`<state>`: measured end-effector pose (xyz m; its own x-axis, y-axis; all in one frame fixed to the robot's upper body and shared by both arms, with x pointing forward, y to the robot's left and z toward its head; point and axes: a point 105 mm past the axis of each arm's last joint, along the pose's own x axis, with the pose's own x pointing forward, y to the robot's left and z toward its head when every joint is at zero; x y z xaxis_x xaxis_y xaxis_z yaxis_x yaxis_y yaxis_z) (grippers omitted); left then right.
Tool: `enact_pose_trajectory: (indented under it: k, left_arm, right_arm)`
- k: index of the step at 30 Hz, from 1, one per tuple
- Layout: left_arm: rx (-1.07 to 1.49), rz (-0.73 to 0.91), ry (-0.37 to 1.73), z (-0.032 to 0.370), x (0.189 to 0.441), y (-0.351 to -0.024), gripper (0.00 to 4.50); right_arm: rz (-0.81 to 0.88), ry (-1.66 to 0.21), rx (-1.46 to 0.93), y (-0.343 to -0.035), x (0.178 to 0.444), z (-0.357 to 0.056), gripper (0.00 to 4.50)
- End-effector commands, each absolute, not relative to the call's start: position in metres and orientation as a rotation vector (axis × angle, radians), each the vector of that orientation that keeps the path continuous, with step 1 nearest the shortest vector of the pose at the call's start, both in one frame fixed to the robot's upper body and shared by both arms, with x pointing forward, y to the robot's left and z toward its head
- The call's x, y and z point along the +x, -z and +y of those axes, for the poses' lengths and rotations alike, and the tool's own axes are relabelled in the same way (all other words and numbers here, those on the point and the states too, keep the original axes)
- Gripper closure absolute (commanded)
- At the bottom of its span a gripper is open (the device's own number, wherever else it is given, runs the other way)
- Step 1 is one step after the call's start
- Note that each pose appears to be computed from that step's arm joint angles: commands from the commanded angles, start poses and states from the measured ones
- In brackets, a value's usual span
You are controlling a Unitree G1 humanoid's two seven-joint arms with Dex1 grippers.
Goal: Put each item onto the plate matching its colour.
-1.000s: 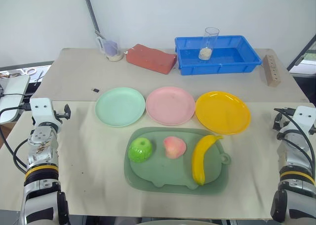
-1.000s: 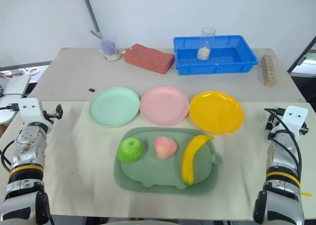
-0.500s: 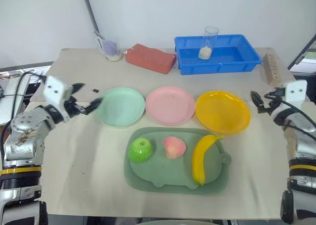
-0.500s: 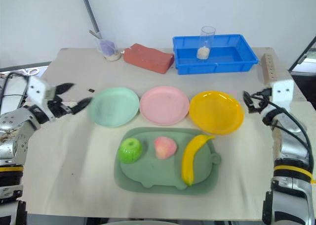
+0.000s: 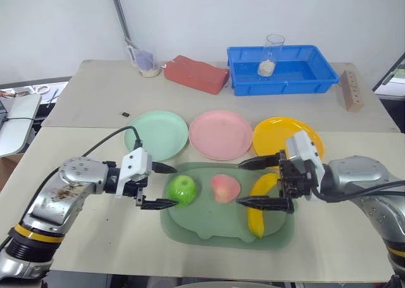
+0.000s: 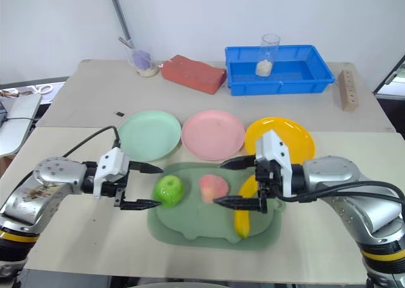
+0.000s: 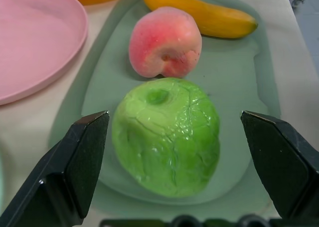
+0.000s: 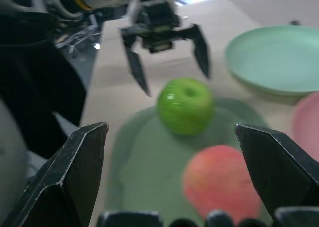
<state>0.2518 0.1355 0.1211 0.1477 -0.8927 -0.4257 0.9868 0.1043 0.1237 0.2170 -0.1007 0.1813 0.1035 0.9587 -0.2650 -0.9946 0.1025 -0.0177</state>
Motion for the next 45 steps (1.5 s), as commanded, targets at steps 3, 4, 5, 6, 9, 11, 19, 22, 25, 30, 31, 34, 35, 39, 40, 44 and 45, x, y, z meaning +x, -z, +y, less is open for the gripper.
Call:
enact_pose_trajectory:
  k: [3,4,5,6,9,11,19,22,25,30,31,34,35,39,40,44,45]
  left_arm:
    - [0.462,0.253,1.402,0.129,0.259,-0.112,0.00]
    - [0.459,0.261,1.399,0.128,0.259,-0.109,0.00]
    - [0.458,0.264,1.396,0.127,0.260,-0.108,0.00]
    - [0.459,0.263,1.390,0.126,0.261,-0.108,0.00]
    - [0.466,0.258,1.383,0.124,0.262,-0.109,0.00]
    - [0.450,0.236,1.374,0.120,0.263,-0.114,0.27]
    - [0.408,0.211,1.285,0.128,0.273,-0.135,1.59]
    - [0.312,0.190,1.148,0.148,0.293,-0.159,1.59]
    - [0.227,0.143,0.912,0.176,0.328,-0.174,1.59]
    - [0.158,0.112,0.584,0.218,0.369,-0.172,1.59]
    - [0.156,0.112,0.560,0.221,0.372,-0.167,1.59]
    - [0.162,0.100,0.536,0.219,0.379,-0.158,1.59]
    - [0.151,0.093,0.526,0.219,0.381,-0.155,1.59]
    - [0.130,0.079,0.511,0.220,0.386,-0.152,0.03]
    - [0.122,0.073,0.516,0.221,0.385,-0.154,0.03]
    - [0.136,0.052,0.552,0.225,0.380,-0.166,0.03]
    - [0.144,0.040,0.577,0.225,0.376,-0.174,0.03]
  right_arm:
    - [0.164,-1.496,-0.241,-0.193,0.211,-0.092,0.02]
    - [0.159,-1.498,-0.243,-0.194,0.211,-0.091,0.02]
    - [0.154,-1.500,-0.245,-0.196,0.211,-0.090,0.02]
    - [0.150,-1.499,-0.245,-0.197,0.211,-0.090,0.02]
    - [0.135,-1.491,-0.250,-0.199,0.214,-0.089,0.02]
    - [0.124,-1.481,-0.243,-0.199,0.216,-0.087,0.00]
    - [0.073,-1.420,-0.211,-0.205,0.233,-0.083,0.00]
    - [0.023,-1.342,-0.207,-0.215,0.251,-0.077,0.00]
    - [-0.016,-1.256,-0.220,-0.224,0.270,-0.067,0.00]
    - [-0.045,-1.171,-0.200,-0.235,0.290,-0.048,0.00]
    - [-0.050,-1.168,-0.196,-0.237,0.292,-0.045,0.00]
    - [-0.058,-1.169,-0.203,-0.238,0.294,-0.039,0.00]
    - [-0.056,-1.169,-0.215,-0.236,0.294,-0.039,0.00]
    - [-0.042,-1.163,-0.231,-0.231,0.296,-0.040,0.00]
    - [-0.037,-1.160,-0.235,-0.230,0.296,-0.041,0.00]
    - [-0.011,-1.149,-0.251,-0.224,0.296,-0.049,0.00]
    - [0.009,-1.153,-0.267,-0.220,0.295,-0.053,0.00]
